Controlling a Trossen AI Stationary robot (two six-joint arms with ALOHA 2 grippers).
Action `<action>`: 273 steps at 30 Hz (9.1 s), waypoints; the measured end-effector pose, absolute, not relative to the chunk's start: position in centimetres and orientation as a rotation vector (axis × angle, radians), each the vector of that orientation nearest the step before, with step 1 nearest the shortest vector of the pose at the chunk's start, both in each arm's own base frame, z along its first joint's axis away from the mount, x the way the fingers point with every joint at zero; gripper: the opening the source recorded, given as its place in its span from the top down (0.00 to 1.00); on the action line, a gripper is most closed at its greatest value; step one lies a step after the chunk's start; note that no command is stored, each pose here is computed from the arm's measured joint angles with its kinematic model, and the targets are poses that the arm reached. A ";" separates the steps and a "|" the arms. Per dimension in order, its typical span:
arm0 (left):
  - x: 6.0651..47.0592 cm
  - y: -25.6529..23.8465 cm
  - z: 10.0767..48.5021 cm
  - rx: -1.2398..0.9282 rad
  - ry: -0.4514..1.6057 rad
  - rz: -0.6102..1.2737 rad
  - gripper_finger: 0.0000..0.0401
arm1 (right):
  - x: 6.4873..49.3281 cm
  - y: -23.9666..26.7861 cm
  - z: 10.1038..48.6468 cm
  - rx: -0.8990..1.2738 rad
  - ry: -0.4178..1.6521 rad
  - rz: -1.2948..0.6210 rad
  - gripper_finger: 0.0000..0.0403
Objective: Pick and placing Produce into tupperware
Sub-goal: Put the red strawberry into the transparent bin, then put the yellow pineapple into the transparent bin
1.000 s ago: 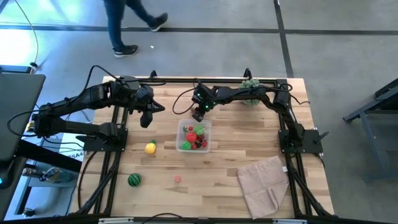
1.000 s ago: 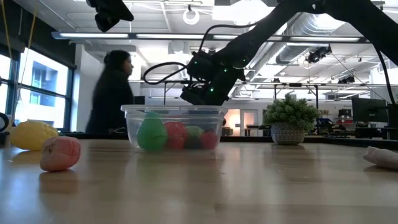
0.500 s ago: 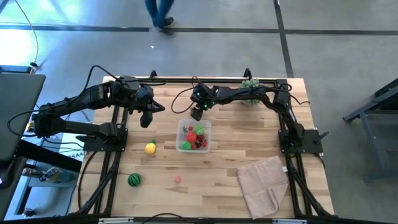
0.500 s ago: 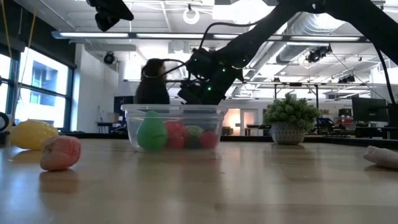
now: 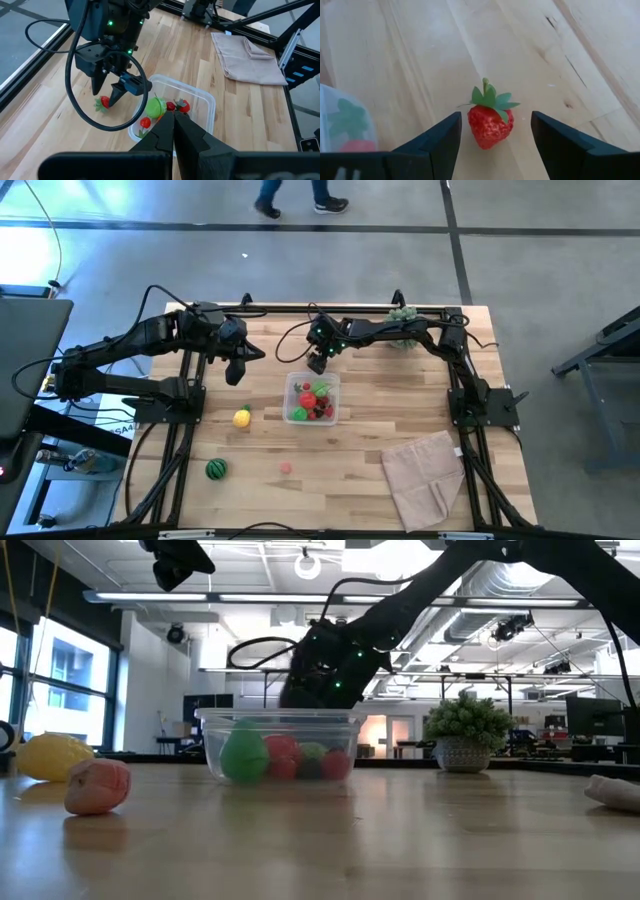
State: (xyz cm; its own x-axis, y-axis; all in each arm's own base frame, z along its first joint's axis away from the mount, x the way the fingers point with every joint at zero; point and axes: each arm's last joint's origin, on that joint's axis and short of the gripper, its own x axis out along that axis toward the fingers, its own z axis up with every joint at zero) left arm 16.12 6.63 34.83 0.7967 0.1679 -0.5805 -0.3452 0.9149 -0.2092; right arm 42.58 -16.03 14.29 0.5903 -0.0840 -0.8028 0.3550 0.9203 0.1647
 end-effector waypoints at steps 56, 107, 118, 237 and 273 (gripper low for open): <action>16.1 6.6 34.8 -0.315 0.588 0.281 1.00 | 42.6 -16.0 14.2 0.320 0.917 -0.278 0.42; 16.1 6.6 34.8 -0.315 0.588 0.280 1.00 | 42.9 -15.5 13.7 0.295 0.924 -0.299 0.57; 16.1 6.6 34.8 -0.315 0.588 0.281 1.00 | 42.9 -15.5 13.7 0.310 0.915 -0.307 0.67; 16.1 6.6 34.8 -0.315 0.588 0.281 1.00 | 26.6 -0.6 35.3 -0.026 0.461 -0.208 0.81; 16.1 6.6 34.8 -0.315 0.588 0.280 1.00 | 8.4 -0.5 28.4 0.182 0.310 -0.075 1.00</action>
State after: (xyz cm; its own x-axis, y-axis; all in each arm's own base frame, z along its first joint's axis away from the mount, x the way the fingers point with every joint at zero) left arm 16.12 6.63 34.83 0.7967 0.1678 -0.5806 -0.3452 0.9149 -0.2092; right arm 8.41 -0.49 28.36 0.9499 -0.0449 -0.3093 0.1008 0.9808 0.1670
